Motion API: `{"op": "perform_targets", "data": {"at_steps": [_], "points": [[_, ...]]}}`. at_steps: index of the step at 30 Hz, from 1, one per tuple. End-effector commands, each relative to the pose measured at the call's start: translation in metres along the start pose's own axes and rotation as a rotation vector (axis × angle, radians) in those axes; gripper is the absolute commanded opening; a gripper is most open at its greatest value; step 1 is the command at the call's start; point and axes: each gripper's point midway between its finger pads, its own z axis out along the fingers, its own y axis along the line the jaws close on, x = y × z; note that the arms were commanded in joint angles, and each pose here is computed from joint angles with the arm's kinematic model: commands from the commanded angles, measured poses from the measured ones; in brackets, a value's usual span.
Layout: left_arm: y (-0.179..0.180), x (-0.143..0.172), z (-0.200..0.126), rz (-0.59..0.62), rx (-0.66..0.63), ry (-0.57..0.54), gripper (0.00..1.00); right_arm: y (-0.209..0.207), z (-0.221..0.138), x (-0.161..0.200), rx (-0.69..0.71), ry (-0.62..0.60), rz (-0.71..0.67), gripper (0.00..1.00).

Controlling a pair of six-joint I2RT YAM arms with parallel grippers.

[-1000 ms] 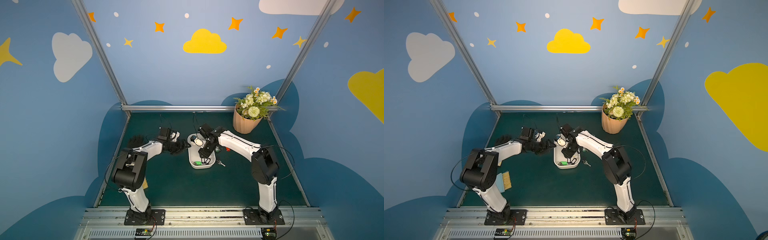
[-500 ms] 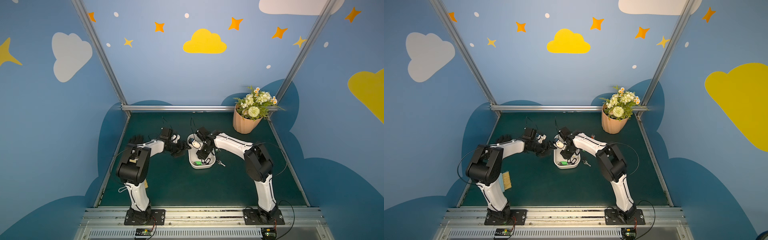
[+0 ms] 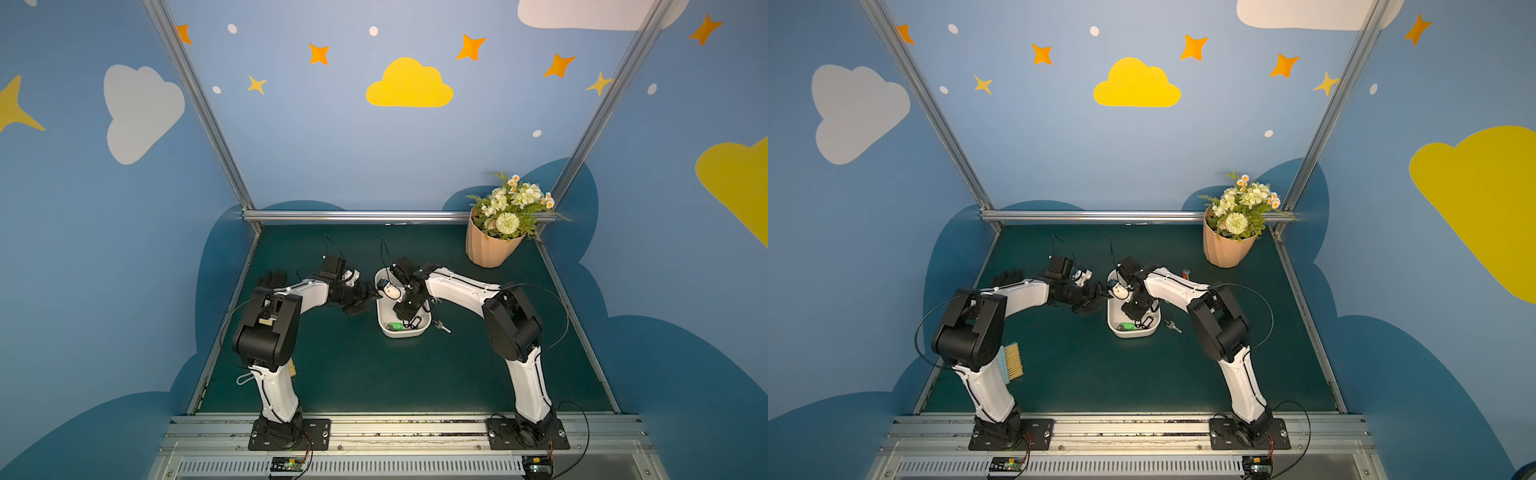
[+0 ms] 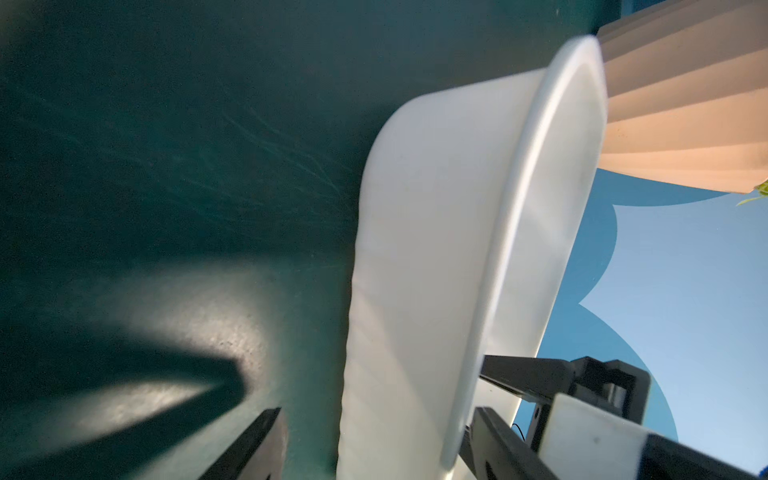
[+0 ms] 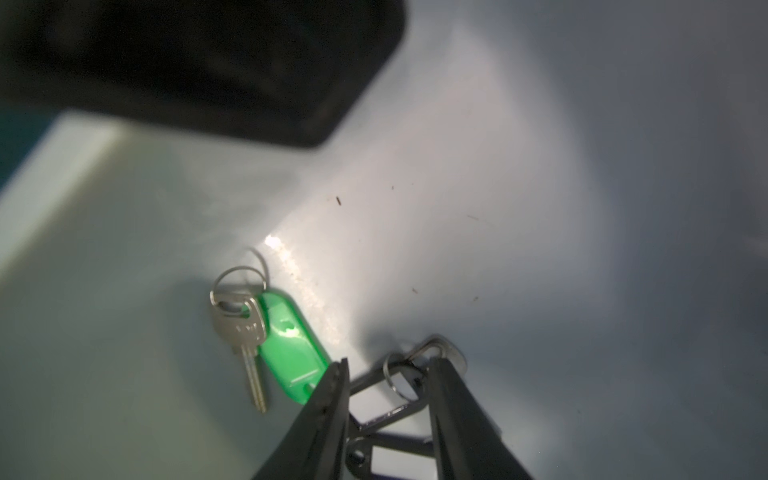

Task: Take the keys out of the storage box
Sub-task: Pick up the key from the storage box.

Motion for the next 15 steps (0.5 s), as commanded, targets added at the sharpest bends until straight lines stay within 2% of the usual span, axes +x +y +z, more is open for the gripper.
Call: {"op": "perform_targets", "data": {"at_steps": [1,8,13,15], "points": [[0.001,0.002,0.0,-0.008,0.003,0.006,0.76,-0.005,0.009,0.003,0.013,0.017,0.009,0.33],[0.0,0.001,-0.002,-0.005,-0.002,-0.001,0.76,-0.012,0.008,0.005,0.027,0.017,0.019,0.18],[0.0,0.001,-0.003,-0.002,-0.005,-0.003,0.76,-0.016,0.005,0.002,0.041,0.004,0.029,0.02],[-0.001,0.001,-0.003,0.001,-0.005,-0.005,0.76,-0.018,0.002,0.0,0.046,-0.004,0.035,0.0]]}}
